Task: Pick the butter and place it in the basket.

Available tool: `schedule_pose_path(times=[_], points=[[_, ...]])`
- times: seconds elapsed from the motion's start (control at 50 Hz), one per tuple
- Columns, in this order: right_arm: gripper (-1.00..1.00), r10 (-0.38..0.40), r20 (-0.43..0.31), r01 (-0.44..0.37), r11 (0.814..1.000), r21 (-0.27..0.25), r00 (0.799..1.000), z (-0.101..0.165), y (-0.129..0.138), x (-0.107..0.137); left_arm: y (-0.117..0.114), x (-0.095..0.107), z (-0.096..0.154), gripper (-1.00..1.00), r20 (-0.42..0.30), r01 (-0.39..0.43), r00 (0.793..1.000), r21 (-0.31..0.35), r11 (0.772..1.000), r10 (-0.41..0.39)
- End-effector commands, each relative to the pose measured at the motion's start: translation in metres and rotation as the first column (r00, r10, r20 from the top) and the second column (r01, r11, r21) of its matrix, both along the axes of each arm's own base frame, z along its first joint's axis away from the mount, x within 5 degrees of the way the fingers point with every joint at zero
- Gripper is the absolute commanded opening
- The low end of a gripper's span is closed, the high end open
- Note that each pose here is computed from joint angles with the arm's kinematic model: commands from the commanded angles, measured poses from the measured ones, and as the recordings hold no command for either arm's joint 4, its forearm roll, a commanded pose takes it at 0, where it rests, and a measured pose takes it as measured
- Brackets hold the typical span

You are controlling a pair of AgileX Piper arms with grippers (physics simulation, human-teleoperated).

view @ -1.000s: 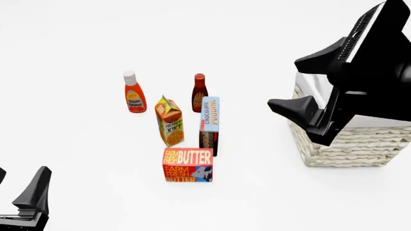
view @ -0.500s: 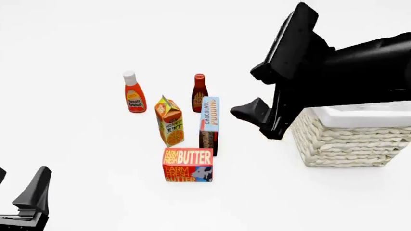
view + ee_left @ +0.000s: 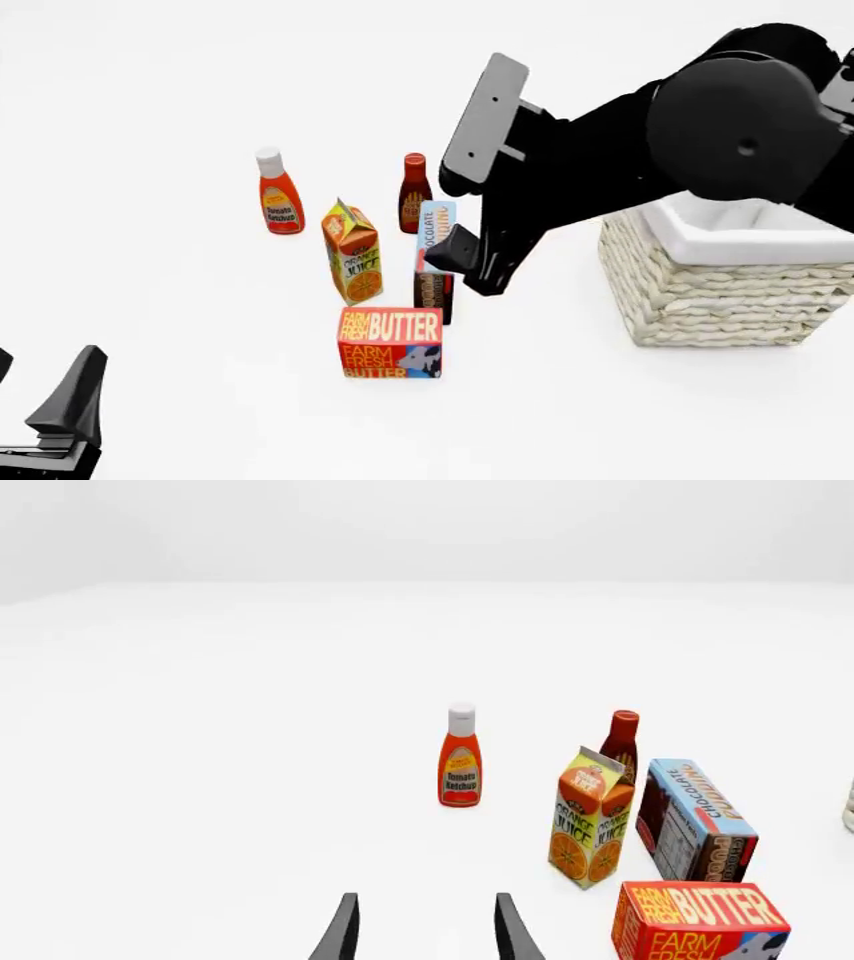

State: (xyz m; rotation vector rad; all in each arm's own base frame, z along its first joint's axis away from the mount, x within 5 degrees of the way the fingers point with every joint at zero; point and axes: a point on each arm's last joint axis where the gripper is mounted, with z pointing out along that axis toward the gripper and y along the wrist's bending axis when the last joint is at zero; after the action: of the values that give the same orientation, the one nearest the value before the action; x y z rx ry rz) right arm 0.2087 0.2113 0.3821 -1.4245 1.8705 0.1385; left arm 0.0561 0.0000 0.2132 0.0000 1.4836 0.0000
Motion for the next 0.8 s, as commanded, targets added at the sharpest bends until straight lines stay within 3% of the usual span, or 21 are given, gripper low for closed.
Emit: schedule_pose_path(times=[0.02, 0.8], points=[[1.00, 0.009, -0.026, -0.010, 1.000, -0.022, 1.000, -0.010, 0.013, 0.007, 0.000, 0.000, 0.000, 1.00, 0.000, 0.000, 1.000, 0.000, 1.000, 0.000], [1.00, 0.025, -0.114, -0.036, 0.994, -0.098, 0.993, -0.044, 0.040, 0.018, 0.000, 0.000, 0.000, 1.00, 0.000, 0.000, 1.000, 0.000, 1.000, 0.000]])
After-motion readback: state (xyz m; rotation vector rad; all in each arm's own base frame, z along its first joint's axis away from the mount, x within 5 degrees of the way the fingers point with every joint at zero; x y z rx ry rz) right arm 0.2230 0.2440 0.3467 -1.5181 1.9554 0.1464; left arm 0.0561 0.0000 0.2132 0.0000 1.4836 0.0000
